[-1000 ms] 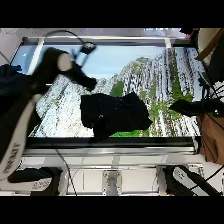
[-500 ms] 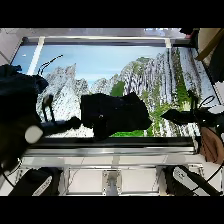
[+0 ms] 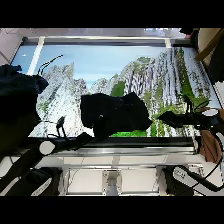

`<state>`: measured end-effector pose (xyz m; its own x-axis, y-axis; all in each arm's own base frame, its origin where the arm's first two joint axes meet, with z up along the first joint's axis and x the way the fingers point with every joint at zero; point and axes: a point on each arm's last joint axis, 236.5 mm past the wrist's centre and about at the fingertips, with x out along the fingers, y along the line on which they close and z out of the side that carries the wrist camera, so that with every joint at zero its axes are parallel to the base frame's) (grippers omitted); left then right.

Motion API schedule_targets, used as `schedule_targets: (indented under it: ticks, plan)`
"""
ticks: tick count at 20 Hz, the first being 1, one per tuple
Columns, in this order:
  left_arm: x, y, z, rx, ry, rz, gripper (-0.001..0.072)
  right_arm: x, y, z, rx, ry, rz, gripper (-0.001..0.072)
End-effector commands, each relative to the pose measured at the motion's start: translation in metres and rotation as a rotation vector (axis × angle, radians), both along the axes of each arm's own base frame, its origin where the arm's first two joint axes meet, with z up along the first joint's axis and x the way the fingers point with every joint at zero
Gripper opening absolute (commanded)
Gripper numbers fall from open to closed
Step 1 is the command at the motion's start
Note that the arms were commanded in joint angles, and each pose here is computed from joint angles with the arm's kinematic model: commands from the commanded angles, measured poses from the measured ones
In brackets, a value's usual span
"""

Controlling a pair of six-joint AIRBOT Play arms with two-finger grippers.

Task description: Fold the clothes and pants, and hang the long-sleeved shirts on hangers.

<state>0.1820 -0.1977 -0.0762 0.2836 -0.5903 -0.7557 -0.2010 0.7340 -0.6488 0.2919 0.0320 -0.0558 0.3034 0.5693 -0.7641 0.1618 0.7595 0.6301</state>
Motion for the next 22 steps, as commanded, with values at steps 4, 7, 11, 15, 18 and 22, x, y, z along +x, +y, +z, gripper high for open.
schedule_targets:
  ticks: [4,7,11,15,18,22]
  plan:
    - [-0.004,-0.040,-0.025,-0.111,0.086,0.002,0.0540,0.000,0.003,0.000,0.016,0.004,-0.002,0.0508]
    - [0.008,-0.044,-0.023,-0.136,0.062,0.029,0.0534,0.000,0.002,0.000,0.014,0.002,-0.003,0.0508]
    - [0.027,-0.036,-0.024,-0.122,0.029,0.115,0.0488,0.000,0.003,0.000,0.015,0.003,-0.002,0.0508]
    - [0.033,-0.035,-0.022,-0.137,0.031,0.160,0.0487,0.000,0.002,0.000,0.014,0.002,-0.003,0.0508]
    - [0.033,-0.035,-0.022,-0.136,0.029,0.157,0.0480,0.001,0.002,0.000,0.012,0.001,-0.005,0.0508]
    - [0.032,-0.036,-0.022,-0.141,0.033,0.157,0.0329,0.001,0.002,0.000,0.015,-0.001,-0.007,0.0508]
